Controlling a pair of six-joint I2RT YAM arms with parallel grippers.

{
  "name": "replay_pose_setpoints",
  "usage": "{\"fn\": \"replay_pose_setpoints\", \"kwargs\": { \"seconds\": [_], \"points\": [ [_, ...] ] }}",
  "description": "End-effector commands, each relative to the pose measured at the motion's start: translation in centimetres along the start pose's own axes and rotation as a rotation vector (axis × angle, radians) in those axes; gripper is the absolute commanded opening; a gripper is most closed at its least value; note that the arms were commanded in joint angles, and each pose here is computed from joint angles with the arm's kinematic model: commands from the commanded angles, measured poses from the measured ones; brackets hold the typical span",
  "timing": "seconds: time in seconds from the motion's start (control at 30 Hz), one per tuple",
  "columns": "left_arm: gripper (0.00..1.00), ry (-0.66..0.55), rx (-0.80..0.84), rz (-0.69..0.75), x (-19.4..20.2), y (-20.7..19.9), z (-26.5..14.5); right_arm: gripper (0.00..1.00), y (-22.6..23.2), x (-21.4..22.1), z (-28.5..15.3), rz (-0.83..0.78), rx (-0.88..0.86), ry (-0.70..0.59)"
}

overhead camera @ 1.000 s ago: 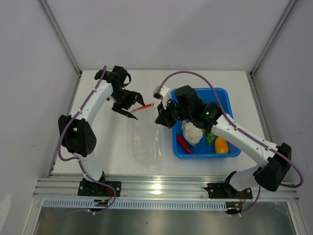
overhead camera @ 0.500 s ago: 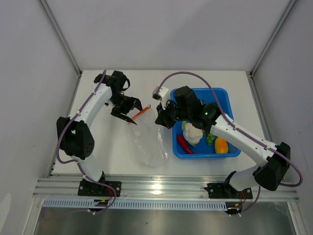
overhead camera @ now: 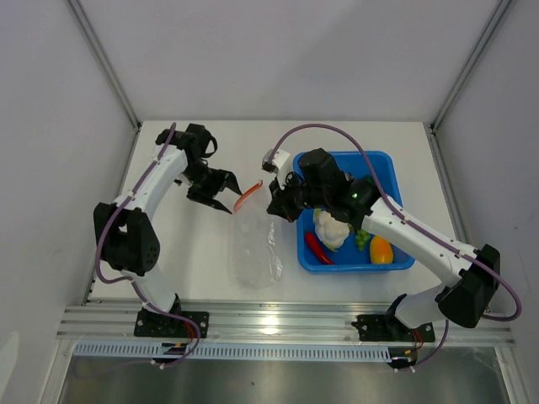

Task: Place the food in the zip-top bag and seal the zipper
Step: Pick up the zipper food storage bag at the center of the board.

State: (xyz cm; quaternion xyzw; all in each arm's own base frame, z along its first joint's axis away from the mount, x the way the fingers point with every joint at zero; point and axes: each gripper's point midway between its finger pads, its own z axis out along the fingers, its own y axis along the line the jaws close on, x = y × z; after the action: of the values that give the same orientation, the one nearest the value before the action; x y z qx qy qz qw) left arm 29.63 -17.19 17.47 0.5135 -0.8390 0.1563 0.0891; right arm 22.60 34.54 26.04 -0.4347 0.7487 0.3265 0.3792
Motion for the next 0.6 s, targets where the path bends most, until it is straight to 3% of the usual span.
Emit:
{"fn": "replay_pose_setpoints", "kwargs": {
  "seconds": [0.0, 0.4, 0.57],
  "points": [
    [0.63, 0.030, 0.039, 0.030, 1.3, 0.7, -1.3, 0.00, 0.4, -2.0, -0.6, -0.041, -0.003, -0.051],
    [0.61, 0.037, 0.038, 0.064, 1.3, 0.2, -0.7, 0.00, 0.5, -1.9, -0.3, -0.043, -0.005, -0.048],
    [0.51, 0.047, 0.015, 0.090, 1.4, 0.3, -0.2, 0.00, 0.5, -2.1, -0.3, -0.048, -0.002, -0.049]
  ]
}}
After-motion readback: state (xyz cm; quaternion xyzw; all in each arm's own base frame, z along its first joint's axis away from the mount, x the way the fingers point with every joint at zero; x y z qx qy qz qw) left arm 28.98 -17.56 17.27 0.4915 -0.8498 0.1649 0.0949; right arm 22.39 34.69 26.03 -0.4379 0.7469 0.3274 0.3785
